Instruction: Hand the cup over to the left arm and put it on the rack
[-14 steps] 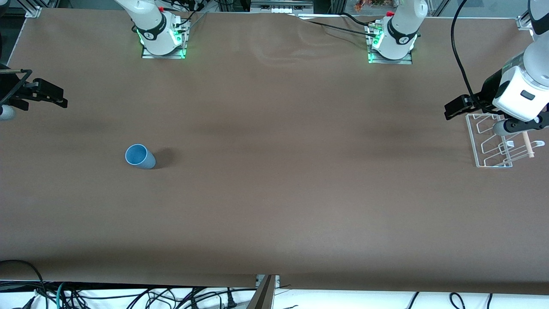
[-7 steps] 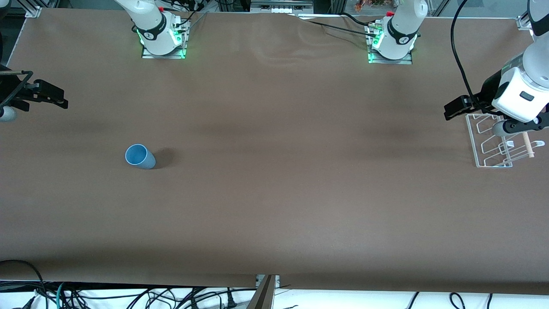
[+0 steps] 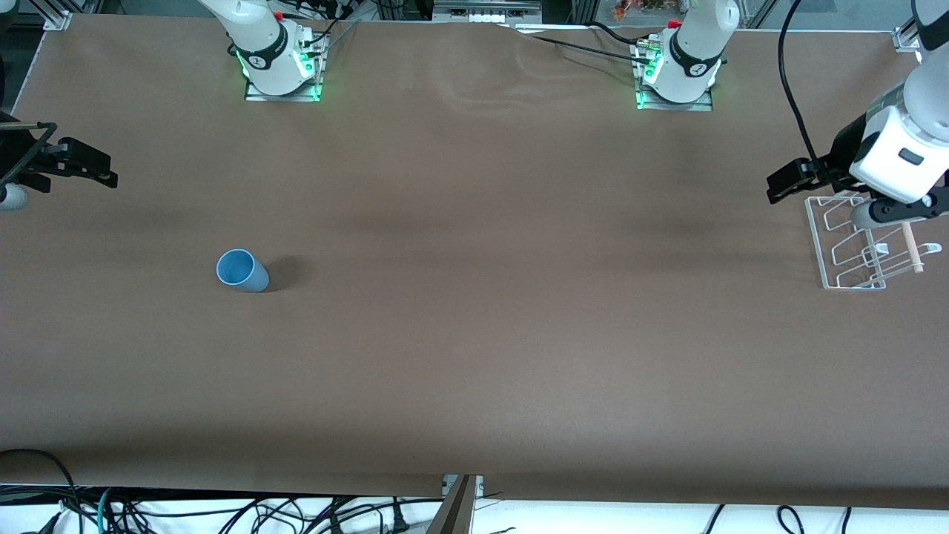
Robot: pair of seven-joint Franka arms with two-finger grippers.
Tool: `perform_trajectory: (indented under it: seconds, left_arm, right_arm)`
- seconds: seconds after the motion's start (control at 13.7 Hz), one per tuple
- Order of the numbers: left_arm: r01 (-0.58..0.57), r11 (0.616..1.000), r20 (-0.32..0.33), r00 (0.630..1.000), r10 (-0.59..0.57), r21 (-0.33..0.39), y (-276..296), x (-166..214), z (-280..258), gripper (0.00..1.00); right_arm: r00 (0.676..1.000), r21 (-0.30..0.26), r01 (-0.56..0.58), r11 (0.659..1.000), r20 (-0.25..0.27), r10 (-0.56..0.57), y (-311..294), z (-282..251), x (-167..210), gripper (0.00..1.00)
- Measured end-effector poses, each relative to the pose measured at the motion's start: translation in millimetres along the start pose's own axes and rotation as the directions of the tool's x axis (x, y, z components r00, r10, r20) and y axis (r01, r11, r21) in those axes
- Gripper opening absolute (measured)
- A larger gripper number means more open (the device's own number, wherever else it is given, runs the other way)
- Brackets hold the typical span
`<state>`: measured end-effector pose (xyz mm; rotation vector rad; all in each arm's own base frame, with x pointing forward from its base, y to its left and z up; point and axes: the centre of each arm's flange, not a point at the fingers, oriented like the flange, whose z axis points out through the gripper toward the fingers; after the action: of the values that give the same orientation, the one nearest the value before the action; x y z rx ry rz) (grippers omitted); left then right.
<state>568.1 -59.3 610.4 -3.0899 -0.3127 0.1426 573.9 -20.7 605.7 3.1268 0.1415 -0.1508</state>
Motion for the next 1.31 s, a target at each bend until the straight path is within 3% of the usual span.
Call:
perform_trajectory:
  seconds: [0.36, 0.95, 1.31]
  left_arm:
    - [-0.117, 0.993, -0.007, 0.993, 0.117, -0.004, -23, 6, -2, 1.00]
    - [-0.135, 0.991, -0.004, 0.991, 0.135, -0.004, -29, 6, -3, 1.00]
    - [-0.135, 0.991, -0.004, 0.991, 0.135, -0.004, -29, 6, -3, 1.00]
  right_arm:
    - [1.000, -0.001, -0.001, 1.000, -0.003, 0.001, 1, 19, 7, 1.00]
    - [1.000, -0.010, 0.004, 1.000, -0.031, -0.004, 4, 147, 51, 1.00]
    - [0.998, -0.015, 0.006, 1.000, -0.066, -0.007, 4, 221, 59, 1.00]
